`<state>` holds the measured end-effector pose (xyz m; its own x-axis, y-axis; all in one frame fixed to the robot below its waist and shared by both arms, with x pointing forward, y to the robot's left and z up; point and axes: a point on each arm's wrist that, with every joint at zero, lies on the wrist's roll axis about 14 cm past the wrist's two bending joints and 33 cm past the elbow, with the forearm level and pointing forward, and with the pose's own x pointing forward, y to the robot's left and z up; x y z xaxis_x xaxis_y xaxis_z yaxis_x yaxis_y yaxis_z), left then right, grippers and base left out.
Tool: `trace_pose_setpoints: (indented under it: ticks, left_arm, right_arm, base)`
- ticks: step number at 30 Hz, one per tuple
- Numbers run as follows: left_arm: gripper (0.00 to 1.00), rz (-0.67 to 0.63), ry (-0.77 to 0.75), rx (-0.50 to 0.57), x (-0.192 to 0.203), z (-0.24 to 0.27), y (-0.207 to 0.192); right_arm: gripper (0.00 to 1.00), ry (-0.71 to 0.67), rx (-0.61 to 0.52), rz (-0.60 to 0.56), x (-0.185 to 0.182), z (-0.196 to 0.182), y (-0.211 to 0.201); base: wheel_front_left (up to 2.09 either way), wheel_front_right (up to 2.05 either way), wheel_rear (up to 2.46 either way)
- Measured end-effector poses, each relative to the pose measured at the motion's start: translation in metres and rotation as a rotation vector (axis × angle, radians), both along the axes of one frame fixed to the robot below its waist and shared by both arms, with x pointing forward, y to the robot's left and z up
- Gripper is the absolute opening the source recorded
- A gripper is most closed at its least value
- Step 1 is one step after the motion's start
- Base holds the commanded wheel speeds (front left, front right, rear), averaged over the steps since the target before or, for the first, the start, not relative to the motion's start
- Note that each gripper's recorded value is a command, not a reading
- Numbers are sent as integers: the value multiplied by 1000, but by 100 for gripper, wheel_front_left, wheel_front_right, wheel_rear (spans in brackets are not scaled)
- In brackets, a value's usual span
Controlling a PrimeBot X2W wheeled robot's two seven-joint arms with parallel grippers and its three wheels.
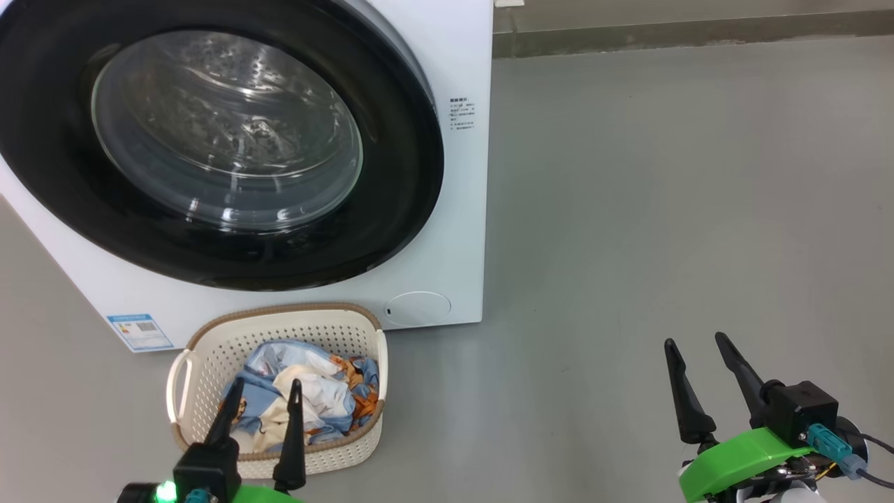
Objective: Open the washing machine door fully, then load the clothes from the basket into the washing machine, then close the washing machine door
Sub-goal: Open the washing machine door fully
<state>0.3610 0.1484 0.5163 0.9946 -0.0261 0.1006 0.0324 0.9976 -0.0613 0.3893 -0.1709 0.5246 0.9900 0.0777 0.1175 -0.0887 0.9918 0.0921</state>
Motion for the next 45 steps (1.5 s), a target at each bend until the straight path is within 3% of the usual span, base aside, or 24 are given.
trace_pose_setpoints:
  ticks: [2, 3, 4, 5, 7, 16, 24, 35, 40, 45]
  left_arm:
    - [100, 1, 1, -2, 0, 0, 0]
    - [100, 2, 2, -5, 0, -1, 1]
    - [100, 4, 4, -8, 0, -1, 1]
    - [100, 8, 6, -12, 0, -2, 2]
    - [100, 25, 14, -26, 0, -4, 6]
    - [100, 41, 56, -37, 2, -17, 10]
    - [100, 42, 53, -57, 22, -16, 10]
    - [100, 64, 77, -82, 47, -25, 14]
    - [100, 72, 99, -94, 59, -34, 16]
    - [100, 83, 130, -90, 68, -46, 19]
  right_arm:
    - [100, 0, 0, 6, 0, 0, 2]
    - [42, 1, 1, 11, 1, 0, 4]
    - [3, 1, 12, 16, 1, 0, 5]
    - [0, 2, 31, 20, 1, 0, 7]
    - [0, 5, 89, 25, 3, -1, 9]
    - [0, 73, 640, 13, 29, -9, 12]
    - [0, 163, 929, 85, 77, -6, 28]
    - [0, 232, 954, 290, 155, 28, 57]
    - [0, 237, 853, 381, 189, 46, 79]
    - [0, 259, 821, 442, 217, 50, 100]
  base:
    - [0, 0, 0]
    - [0, 0, 0]
    - [0, 0, 0]
    - [0, 0, 0]
    - [0, 0, 0]
    - [0, 0, 0]
    - [0, 0, 0]
    - [0, 0, 0]
    - [0, 0, 0]
    - [0, 0, 0]
